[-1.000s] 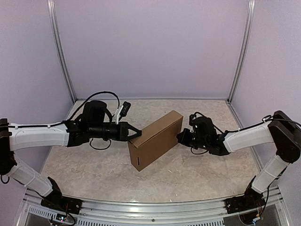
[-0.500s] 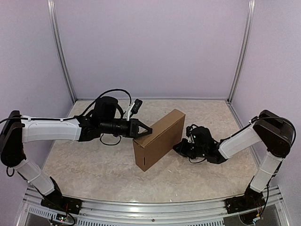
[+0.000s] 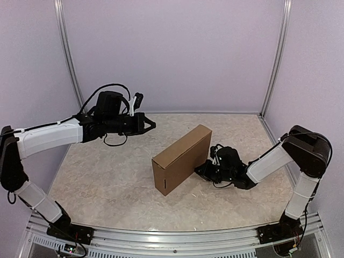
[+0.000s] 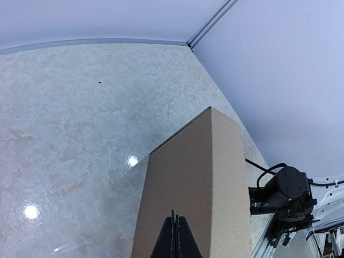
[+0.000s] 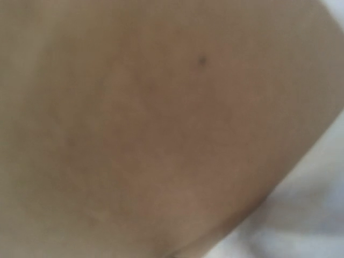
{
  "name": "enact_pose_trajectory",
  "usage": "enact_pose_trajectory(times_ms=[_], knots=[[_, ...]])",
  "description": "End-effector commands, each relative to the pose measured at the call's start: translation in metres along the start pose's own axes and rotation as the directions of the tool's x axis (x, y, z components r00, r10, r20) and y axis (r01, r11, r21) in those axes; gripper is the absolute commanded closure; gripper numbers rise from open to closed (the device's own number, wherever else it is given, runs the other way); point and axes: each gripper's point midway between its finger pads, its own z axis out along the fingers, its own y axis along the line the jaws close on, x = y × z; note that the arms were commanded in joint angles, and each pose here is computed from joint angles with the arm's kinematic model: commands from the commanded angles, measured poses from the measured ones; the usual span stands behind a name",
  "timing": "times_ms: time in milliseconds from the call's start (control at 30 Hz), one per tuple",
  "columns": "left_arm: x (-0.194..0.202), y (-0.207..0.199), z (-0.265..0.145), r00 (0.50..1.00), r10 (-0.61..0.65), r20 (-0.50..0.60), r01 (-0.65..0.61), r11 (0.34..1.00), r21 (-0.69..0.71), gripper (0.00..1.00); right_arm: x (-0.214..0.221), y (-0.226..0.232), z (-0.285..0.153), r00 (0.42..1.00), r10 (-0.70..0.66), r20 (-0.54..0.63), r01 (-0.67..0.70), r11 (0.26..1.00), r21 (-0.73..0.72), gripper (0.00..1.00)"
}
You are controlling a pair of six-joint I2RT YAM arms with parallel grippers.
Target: Fold the paper box
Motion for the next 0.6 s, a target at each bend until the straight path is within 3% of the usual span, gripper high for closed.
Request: enact_pose_trajectory(times_ms=[0,200,567], knots=[[0.026,0.028,0.025,0.993,-0.054,-0.108,0.046,0.996,-0.073,1.00,0.011,0.005,0.006,1.000,0.007,-0.011,-0.007,1.000,-0.014,1.00],[0.046,0.018,0.048,0.982,-0.049,-0.184,0.040,0.998,-0.055,1.00,0.018,0.008,0.017,0.999,0.018,-0.028,-0.018,1.000,-0.012,1.00],[0.068,-0.022,0.052,0.975,-0.010,-0.222,0.015,1.000,0.019,1.00,0.017,0.050,0.067,0.997,0.038,-0.073,-0.047,0.992,-0.114,1.00]])
